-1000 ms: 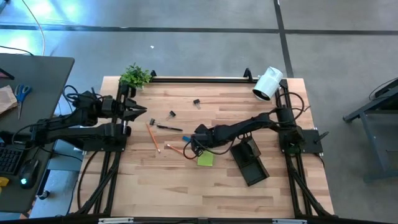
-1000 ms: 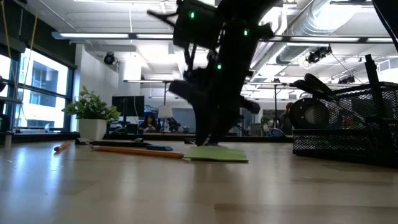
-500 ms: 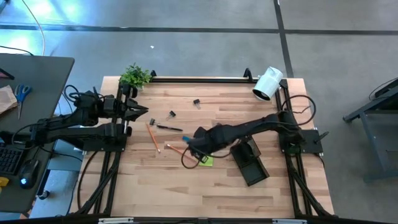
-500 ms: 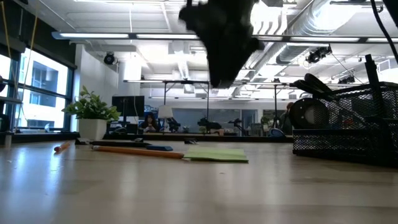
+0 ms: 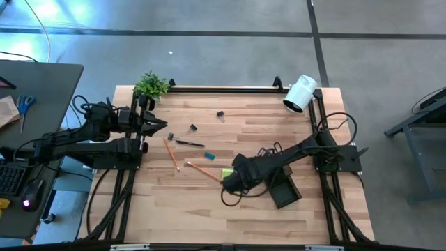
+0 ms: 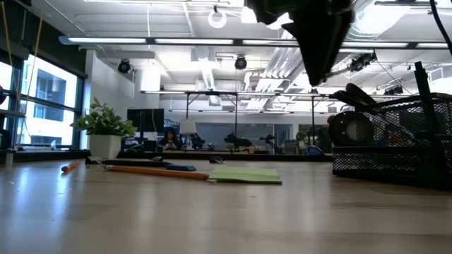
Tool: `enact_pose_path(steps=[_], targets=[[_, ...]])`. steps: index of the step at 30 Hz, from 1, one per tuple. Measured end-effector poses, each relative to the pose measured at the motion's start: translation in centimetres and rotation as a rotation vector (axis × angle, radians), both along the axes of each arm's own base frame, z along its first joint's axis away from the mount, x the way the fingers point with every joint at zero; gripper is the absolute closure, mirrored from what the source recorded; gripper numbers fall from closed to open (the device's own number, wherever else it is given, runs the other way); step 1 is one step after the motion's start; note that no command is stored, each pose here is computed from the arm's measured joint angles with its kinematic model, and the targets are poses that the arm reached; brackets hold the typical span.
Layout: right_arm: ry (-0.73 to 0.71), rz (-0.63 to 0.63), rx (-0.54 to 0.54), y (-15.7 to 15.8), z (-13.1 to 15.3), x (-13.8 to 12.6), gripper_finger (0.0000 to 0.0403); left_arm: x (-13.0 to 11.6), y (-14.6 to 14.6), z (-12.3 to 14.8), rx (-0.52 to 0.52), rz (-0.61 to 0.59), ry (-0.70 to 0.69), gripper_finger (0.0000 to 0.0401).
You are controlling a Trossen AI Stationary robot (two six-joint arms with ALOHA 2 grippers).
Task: Pick and place office supplies into organizer
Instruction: Put the black binder clip into the black desk organizer, then put the blue eraser into the black desk organizer
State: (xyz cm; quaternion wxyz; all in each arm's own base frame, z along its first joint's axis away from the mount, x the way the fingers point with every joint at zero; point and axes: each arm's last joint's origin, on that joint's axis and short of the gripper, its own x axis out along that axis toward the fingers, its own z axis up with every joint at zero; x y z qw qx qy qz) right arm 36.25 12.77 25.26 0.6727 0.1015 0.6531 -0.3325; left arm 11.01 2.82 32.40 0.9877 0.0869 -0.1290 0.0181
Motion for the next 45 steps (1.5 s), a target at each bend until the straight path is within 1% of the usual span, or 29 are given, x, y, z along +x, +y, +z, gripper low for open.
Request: enact_pose_path(steps=[4,9,15,18,21,23,32,39,41,45], targets=[[0.055,-0.003,-0.01,0.4,-1.4,-0.7,0.0269,0.0,0.0,0.0,0.0,0.0,0.0,0.0382],[0.122,-0.043,-0.032,0.1,-3.1,-1.6,0.0268,0.0,0.0,0.0,0.0,0.0,0.0,0.0382],[0.117,-0.107,-0.092,-0.7,-3.2,-3.4,0.0268,0.0,0.0,0.0,0.001,0.0,0.001,0.0382],[0.071,-0.145,-0.098,-0.8,-2.8,-4.2,0.0265,0.0,0.0,0.0,0.001,0.0,0.001,0.0382],[-0.007,-0.155,-0.103,-0.7,-2.7,-4.5,0.026,0.0,0.0,0.0,0.001,0.0,0.001,0.0382],[-0.03,-0.157,-0.109,-0.6,-2.6,-4.7,0.0254,0.0,0.0,0.0,0.001,0.001,0.001,0.0382],[-0.024,-0.173,-0.109,-0.7,-2.7,-4.8,0.0221,0.0,0.0,0.0,0.001,0.001,0.001,0.0382],[-0.031,-0.171,-0.114,-0.7,-2.7,-4.8,0.0205,0.0,0.0,0.0,0.001,0.001,0.001,0.0382],[-0.07,-0.164,-0.13,-0.6,-2.6,-4.5,0.0203,0.0,0.0,0.0,0.001,0.001,0.001,0.0382],[-0.207,-0.119,-0.155,-0.5,-2.3,-3.3,0.0204,0.0,0.0,-0.1,-0.001,0.01,0.005,0.0382]])
